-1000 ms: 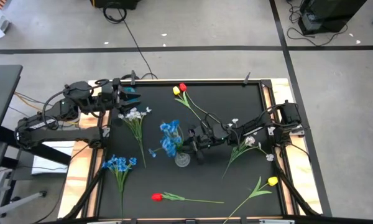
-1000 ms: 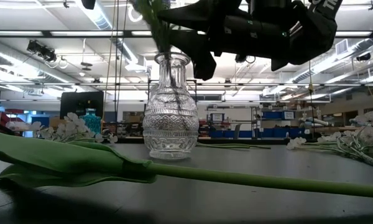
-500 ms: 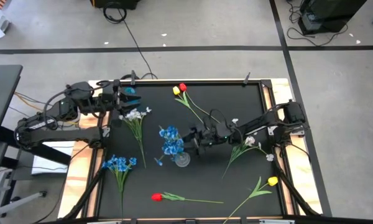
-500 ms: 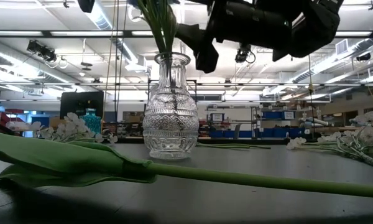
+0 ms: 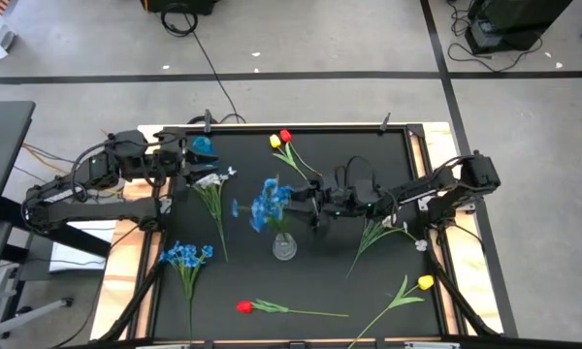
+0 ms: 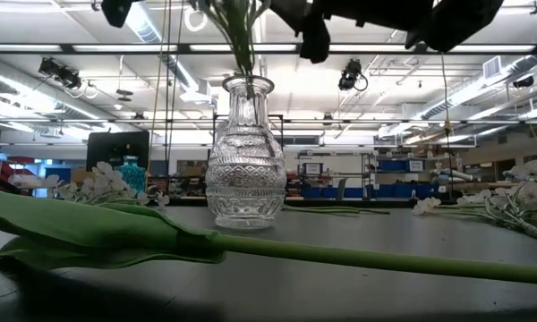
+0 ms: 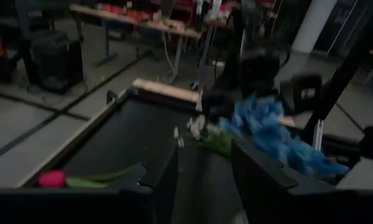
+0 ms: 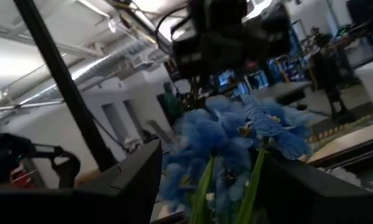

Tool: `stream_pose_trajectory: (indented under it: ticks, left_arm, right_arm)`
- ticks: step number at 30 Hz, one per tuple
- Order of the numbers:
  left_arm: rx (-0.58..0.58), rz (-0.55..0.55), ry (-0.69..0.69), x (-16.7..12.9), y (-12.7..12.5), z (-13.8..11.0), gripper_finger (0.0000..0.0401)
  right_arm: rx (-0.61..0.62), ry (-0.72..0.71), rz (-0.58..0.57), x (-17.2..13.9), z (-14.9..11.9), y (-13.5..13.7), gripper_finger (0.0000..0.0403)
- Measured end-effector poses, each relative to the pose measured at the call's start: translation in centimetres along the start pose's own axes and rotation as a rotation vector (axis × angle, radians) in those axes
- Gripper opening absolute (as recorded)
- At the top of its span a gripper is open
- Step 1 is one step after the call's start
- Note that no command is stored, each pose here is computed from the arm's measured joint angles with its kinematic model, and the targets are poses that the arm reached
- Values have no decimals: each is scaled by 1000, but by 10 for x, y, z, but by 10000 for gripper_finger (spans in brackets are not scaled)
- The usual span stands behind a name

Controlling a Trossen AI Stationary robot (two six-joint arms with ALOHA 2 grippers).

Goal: Sort flowers into vase by color
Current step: Put the right blue flower into the blue vase

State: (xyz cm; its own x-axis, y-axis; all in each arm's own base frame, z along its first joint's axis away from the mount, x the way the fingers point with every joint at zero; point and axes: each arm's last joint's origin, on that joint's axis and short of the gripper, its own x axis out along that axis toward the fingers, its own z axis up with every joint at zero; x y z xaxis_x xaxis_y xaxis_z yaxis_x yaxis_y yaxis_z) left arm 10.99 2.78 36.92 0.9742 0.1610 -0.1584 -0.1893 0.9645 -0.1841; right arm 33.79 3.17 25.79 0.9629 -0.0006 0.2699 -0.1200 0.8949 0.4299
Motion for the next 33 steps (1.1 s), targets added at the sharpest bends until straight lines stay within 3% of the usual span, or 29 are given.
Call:
stream_pose_trajectory:
  ticks: [4,11,15,23,29,33]
  left_arm:
    - [-9,10,59,-7,0,-7,153]
    - [18,8,47,-14,0,-8,153]
    - [-3,3,50,-16,-1,-8,153]
    - [-40,-6,55,-16,-1,-9,153]
    - [-17,4,36,-15,-1,-7,153]
    - [-12,17,-18,-15,-1,-2,153]
  right_arm:
    - [2,-20,-6,-2,6,5,247]
    - [22,297,-61,-9,-32,16,247]
    - [26,352,-50,-13,-40,24,247]
    - [178,473,-13,-16,-47,23,247]
    - [354,527,-203,-22,-30,1,247]
    - [386,626,-170,-32,-13,0,247]
